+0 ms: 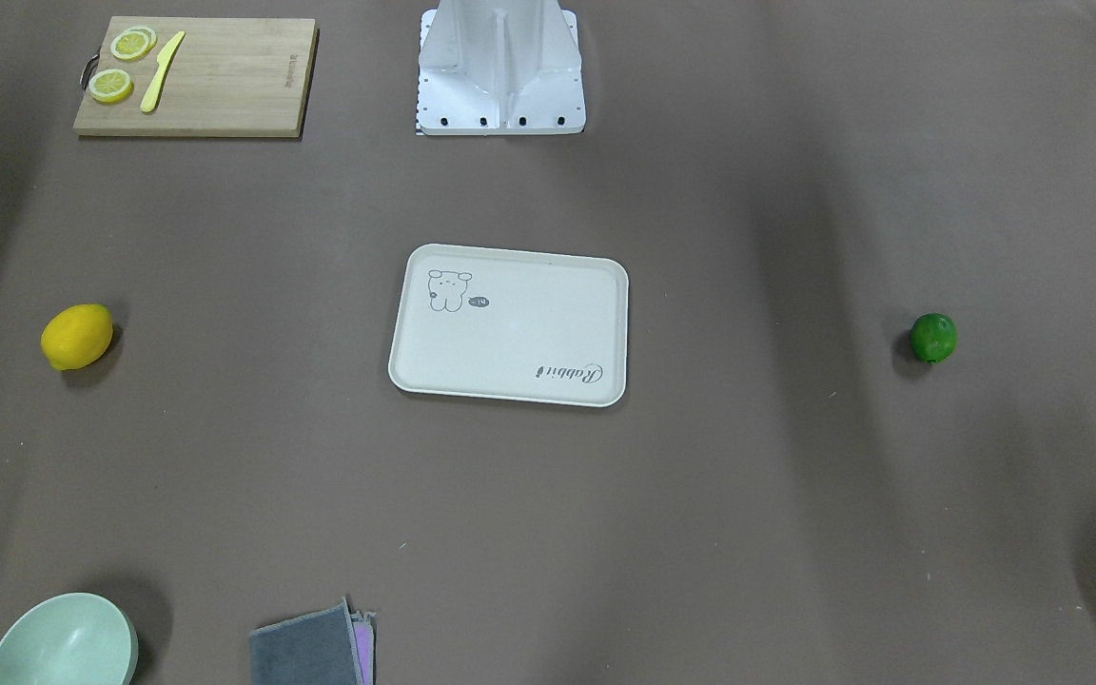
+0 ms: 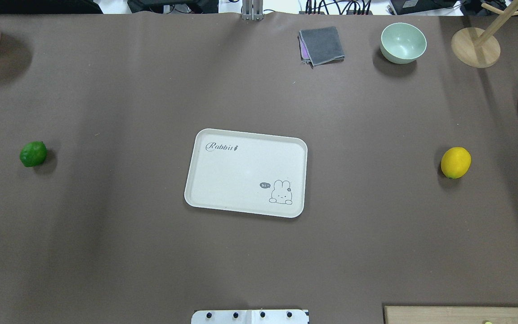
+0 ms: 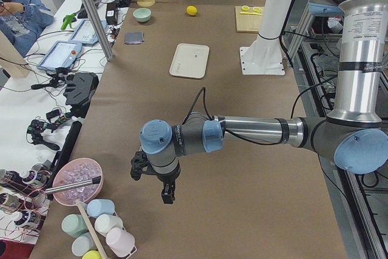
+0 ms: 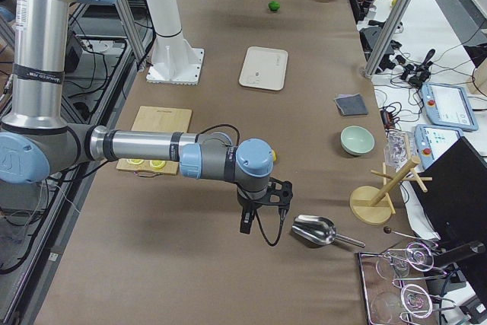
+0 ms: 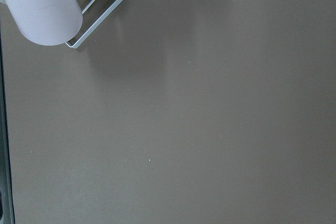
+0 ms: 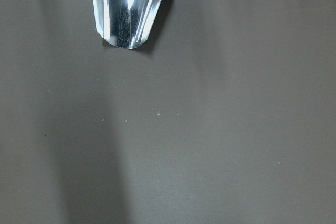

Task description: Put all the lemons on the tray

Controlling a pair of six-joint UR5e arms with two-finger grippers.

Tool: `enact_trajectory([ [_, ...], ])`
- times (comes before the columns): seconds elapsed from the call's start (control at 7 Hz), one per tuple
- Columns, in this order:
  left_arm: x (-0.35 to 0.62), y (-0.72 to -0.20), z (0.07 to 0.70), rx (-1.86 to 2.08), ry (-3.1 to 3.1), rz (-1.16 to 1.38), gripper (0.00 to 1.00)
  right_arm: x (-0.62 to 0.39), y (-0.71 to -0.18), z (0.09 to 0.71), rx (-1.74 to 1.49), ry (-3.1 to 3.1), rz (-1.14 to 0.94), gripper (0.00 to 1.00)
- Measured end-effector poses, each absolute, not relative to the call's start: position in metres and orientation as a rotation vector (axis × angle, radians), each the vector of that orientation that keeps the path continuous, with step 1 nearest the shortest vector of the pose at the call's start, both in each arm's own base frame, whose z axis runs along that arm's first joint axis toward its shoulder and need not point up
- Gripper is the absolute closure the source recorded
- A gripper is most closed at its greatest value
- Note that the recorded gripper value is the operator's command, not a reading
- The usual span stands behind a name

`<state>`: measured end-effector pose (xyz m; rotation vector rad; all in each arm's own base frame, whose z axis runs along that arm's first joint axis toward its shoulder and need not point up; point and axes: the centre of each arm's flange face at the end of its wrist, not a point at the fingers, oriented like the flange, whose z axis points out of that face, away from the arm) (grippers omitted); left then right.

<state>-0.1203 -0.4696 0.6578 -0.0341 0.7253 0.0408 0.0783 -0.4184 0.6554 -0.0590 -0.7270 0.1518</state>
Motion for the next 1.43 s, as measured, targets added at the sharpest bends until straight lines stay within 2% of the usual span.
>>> enact_trajectory([
  [0.86, -0.119, -0.471, 0.653, -0.037, 0.731, 0.034, 0.02, 0.078, -0.416, 0.66, -0.066, -0.728, 0.155, 0.0],
  [1.43, -0.055, -0.486, 0.591, -0.039, 0.777, 0.003, 0.03, 0.078, -0.42, 0.654, -0.055, -0.73, 0.15, 0.0],
])
